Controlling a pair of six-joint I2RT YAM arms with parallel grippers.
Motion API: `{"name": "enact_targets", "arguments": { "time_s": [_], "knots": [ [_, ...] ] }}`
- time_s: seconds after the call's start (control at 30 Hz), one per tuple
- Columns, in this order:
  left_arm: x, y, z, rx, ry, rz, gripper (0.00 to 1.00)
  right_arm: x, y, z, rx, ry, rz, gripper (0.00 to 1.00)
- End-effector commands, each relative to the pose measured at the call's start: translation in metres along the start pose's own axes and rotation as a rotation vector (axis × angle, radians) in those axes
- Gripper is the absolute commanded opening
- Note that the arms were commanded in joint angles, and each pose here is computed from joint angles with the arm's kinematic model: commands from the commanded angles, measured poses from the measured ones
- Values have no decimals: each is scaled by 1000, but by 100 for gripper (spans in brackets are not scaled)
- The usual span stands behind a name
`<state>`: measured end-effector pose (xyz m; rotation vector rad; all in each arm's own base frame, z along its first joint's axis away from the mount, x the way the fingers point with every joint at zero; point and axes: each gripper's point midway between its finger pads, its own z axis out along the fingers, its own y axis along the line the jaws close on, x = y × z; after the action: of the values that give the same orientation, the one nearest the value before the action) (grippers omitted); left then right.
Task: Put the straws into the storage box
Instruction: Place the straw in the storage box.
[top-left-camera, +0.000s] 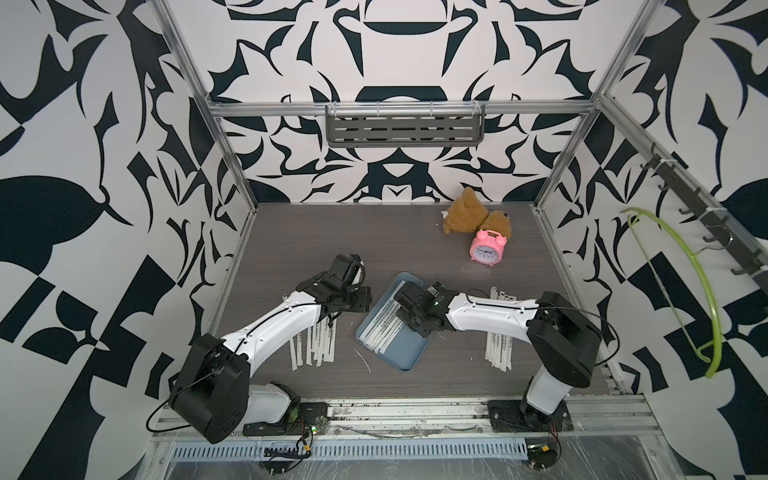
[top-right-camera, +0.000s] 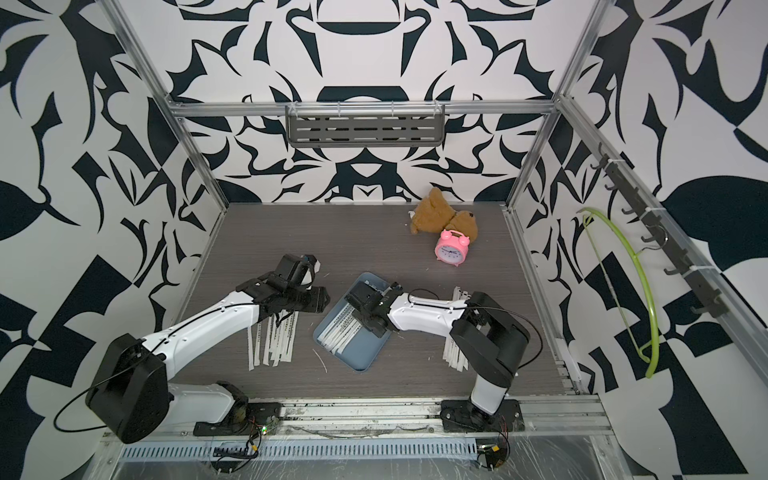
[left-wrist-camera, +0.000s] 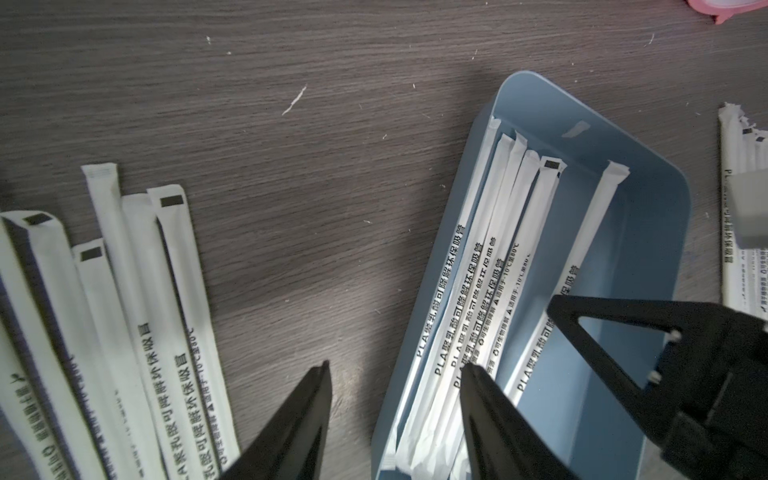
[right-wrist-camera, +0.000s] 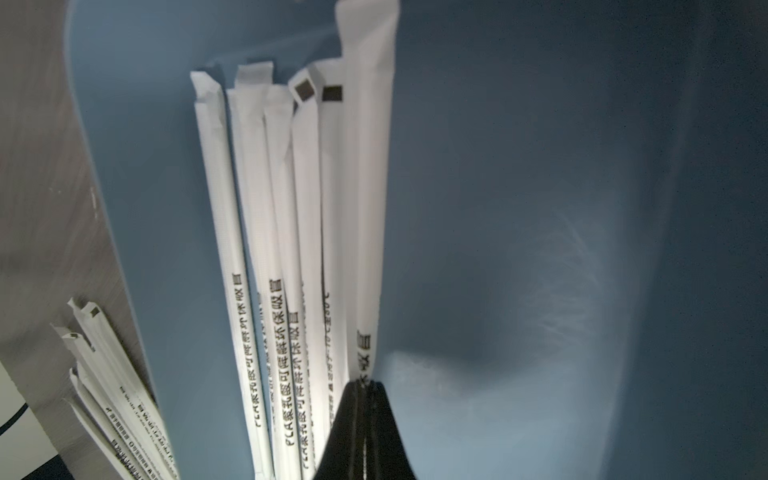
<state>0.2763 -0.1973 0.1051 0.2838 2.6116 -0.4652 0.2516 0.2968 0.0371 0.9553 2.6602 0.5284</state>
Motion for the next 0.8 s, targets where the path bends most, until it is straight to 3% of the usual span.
{"name": "enact_targets", "arguments": {
  "time_s": [0.0,0.5,0.77],
  "knots": [
    [2,-1,-3,11,3,-1,56,4,5,-4,-15,16,21,10],
    [-5,-4,-9,18,-12,-3,56,3,6,-13,-11,22,-13,20],
    [-9,7,-19,-44,-34,-13,56,-4,25,-41,-32,13,-204,23]
  ]
}}
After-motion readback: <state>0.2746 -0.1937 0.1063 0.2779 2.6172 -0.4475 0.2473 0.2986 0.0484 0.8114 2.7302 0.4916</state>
